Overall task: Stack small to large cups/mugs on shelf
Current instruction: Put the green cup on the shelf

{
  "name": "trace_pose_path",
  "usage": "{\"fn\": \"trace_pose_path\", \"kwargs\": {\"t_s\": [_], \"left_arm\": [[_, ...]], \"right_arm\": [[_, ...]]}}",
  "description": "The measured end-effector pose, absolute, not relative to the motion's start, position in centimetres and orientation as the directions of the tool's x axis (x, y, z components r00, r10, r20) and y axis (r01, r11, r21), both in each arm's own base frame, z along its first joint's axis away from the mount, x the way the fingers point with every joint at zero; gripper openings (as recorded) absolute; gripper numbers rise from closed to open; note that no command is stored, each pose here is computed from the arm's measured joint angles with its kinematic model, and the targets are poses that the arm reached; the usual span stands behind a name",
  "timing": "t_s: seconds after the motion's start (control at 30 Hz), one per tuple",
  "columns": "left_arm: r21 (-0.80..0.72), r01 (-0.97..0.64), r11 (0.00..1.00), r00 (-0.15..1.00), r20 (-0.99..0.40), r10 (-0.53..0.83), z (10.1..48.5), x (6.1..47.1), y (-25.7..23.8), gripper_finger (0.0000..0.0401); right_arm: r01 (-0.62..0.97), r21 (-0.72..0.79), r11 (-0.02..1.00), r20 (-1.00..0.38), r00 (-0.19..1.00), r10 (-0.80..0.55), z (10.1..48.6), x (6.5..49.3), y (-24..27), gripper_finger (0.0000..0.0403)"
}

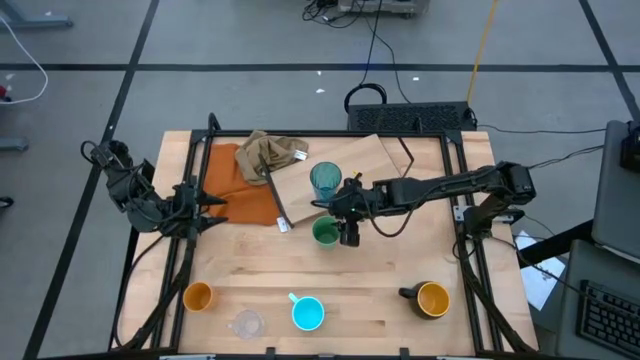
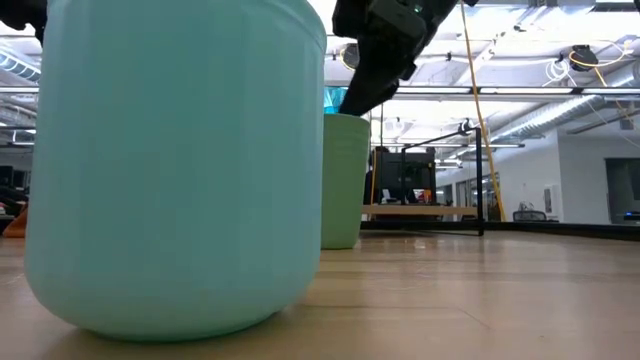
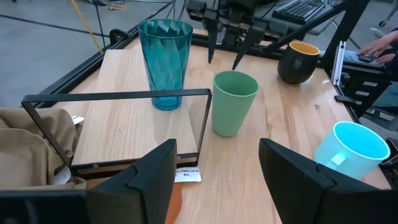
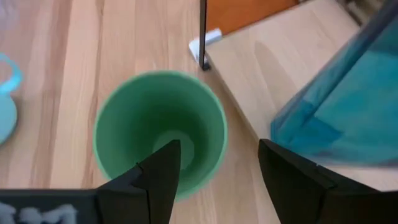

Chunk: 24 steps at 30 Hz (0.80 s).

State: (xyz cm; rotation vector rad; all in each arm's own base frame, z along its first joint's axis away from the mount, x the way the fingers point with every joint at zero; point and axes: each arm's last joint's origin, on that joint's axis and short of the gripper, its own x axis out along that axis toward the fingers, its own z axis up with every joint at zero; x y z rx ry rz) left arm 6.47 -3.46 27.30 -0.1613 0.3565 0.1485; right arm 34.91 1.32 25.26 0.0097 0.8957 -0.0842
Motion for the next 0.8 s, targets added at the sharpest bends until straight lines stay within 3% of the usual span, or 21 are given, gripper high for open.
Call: {"fn": "trace_pose_path", "kwargs": {"t_s": [0.8], "left_arm": [[-0.166,-0.196,0.967,0.922,-0.366,0.124,25.8,6.9,-3.9,0.023]], "right_arm": [[0.04,-0.008,0.999,-0.773,0.633,-0.032,23.9,36.2,0.9,0.0208]]}}
